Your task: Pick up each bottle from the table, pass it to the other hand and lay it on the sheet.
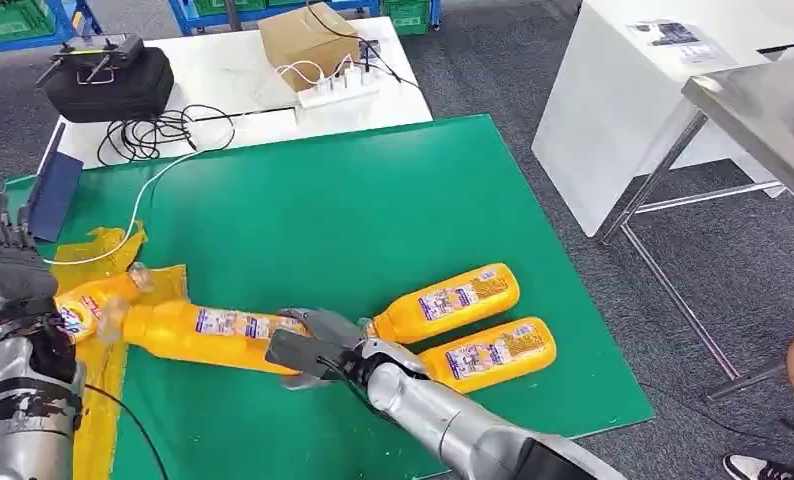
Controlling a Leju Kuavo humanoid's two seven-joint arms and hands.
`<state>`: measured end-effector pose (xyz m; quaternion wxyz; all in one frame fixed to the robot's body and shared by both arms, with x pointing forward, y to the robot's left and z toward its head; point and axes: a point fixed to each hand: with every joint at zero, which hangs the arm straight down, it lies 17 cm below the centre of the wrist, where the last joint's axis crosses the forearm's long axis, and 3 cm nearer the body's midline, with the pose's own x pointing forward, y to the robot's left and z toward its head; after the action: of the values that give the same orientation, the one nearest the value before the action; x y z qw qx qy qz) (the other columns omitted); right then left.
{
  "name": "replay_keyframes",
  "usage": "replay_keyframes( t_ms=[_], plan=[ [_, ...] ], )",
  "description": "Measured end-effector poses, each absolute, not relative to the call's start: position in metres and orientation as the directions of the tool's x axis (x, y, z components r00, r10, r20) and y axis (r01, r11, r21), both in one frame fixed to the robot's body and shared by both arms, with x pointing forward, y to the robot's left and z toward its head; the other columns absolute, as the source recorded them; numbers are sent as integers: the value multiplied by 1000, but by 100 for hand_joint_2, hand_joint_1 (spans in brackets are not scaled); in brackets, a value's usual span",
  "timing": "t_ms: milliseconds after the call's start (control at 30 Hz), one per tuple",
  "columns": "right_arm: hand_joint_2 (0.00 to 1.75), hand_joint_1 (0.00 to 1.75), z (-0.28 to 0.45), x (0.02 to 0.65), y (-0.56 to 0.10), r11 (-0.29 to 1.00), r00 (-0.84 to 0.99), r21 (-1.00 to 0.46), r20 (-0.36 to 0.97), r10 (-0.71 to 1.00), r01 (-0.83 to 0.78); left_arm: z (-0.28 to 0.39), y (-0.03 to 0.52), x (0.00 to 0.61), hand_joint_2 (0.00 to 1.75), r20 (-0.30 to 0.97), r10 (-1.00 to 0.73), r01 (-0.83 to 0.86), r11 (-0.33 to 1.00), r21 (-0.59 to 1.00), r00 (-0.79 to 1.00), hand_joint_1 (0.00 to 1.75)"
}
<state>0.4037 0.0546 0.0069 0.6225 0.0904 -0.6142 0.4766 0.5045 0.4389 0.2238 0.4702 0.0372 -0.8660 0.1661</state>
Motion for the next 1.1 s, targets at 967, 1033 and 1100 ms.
replay_keyframes(
  t_ms=[967,1033,1100],
  plan=[
    [175,175,114,399,68,768,-278,-257,955,108,-586,205,265,426,175,804,478,328,868,-372,-354,0],
    [175,175,113,398,69,762,-273,-259,955,112,-593,210,251,420,175,799,489,362,858,-365,-351,0],
    [175,175,113,397,71,758,-272,-261,956,114,-598,215,240,415,175,794,497,391,848,-359,-349,0]
  ],
)
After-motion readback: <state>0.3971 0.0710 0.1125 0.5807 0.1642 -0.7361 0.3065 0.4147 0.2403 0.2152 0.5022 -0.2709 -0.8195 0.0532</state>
